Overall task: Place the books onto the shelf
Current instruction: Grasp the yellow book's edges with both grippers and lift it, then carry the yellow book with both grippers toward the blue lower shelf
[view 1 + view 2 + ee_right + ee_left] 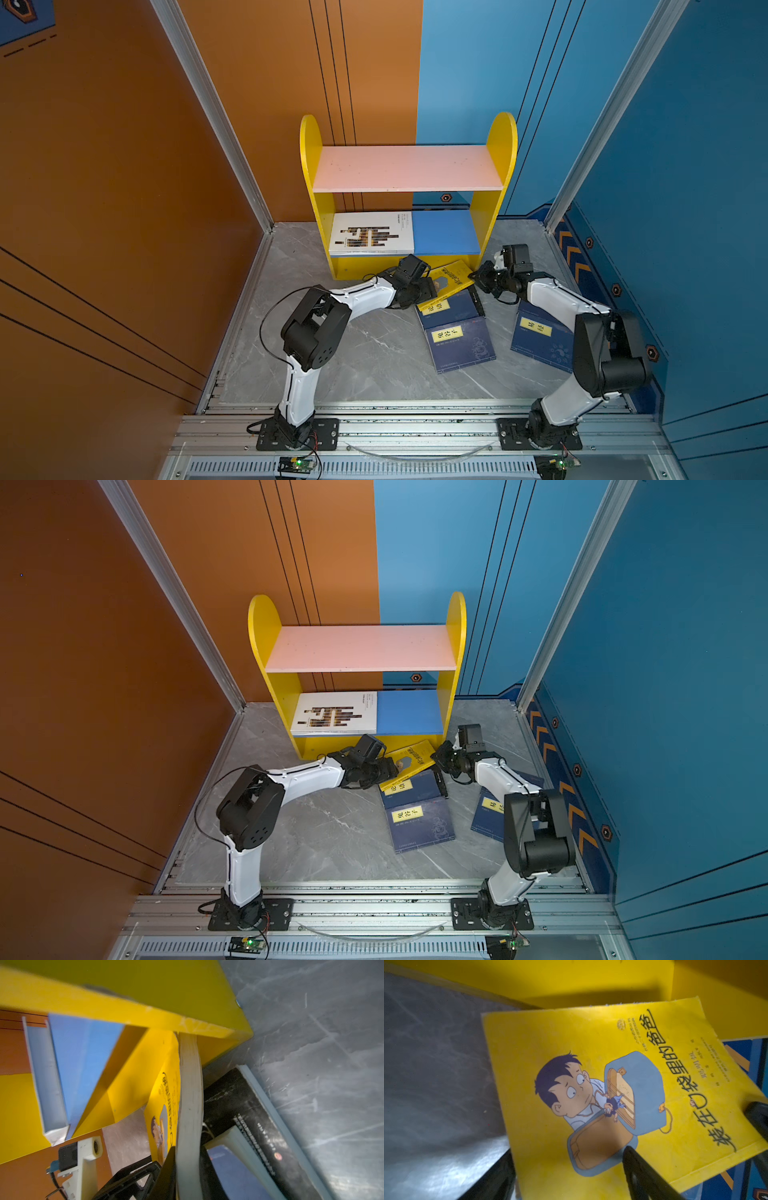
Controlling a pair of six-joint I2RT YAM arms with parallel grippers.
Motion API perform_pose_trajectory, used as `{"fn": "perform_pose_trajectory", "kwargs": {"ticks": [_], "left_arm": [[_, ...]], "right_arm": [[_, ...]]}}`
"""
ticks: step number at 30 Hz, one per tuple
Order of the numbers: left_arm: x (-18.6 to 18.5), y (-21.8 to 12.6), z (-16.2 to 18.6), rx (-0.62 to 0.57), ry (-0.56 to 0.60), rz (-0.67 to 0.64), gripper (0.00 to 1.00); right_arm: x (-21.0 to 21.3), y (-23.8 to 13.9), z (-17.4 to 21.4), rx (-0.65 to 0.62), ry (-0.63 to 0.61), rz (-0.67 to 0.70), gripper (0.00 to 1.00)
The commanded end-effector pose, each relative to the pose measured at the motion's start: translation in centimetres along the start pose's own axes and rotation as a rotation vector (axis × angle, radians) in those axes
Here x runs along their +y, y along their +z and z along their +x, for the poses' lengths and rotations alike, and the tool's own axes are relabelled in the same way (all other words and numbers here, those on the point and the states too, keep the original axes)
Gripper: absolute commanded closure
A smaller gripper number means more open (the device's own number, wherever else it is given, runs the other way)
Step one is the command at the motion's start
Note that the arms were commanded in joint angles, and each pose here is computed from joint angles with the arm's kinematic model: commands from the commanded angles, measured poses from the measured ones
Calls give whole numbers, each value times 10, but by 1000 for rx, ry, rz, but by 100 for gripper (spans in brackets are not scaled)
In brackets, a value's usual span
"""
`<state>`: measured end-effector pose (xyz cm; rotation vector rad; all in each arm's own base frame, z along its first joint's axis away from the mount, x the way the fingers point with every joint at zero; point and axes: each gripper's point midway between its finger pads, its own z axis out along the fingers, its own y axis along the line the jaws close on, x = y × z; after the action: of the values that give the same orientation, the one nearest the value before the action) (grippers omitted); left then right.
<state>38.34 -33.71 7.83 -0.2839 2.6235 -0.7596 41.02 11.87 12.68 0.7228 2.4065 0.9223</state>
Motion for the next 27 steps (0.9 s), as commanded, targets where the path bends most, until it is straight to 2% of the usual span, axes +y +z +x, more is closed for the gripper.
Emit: {"fn": "perform_pose_trajectory", "kwargs": {"ticks": [1,7,8,10,15,20,27], "left_arm": [[-14,-37,-11,-41,28,68,16],[-26,-102,-25,-121,119,93,15],[-26,-113,-27,-133,126,97,10],[-22,-130,-30,-149,121,102,9],[-7,-168,-41,-192,35,161,8],[7,-197,-50,-208,-91,216,8],[-1,-232,-60,-215,-229,408,4]], "right_arm": [[4,-29,14,0,9,9,94],[20,-86,17,-74,11,2,93],[26,-97,17,-95,15,-13,93],[33,-115,15,-132,27,-29,93],[65,-156,10,-202,46,-132,93],[118,-185,7,-224,102,-352,94],[179,-218,4,-254,113,-567,94]]}}
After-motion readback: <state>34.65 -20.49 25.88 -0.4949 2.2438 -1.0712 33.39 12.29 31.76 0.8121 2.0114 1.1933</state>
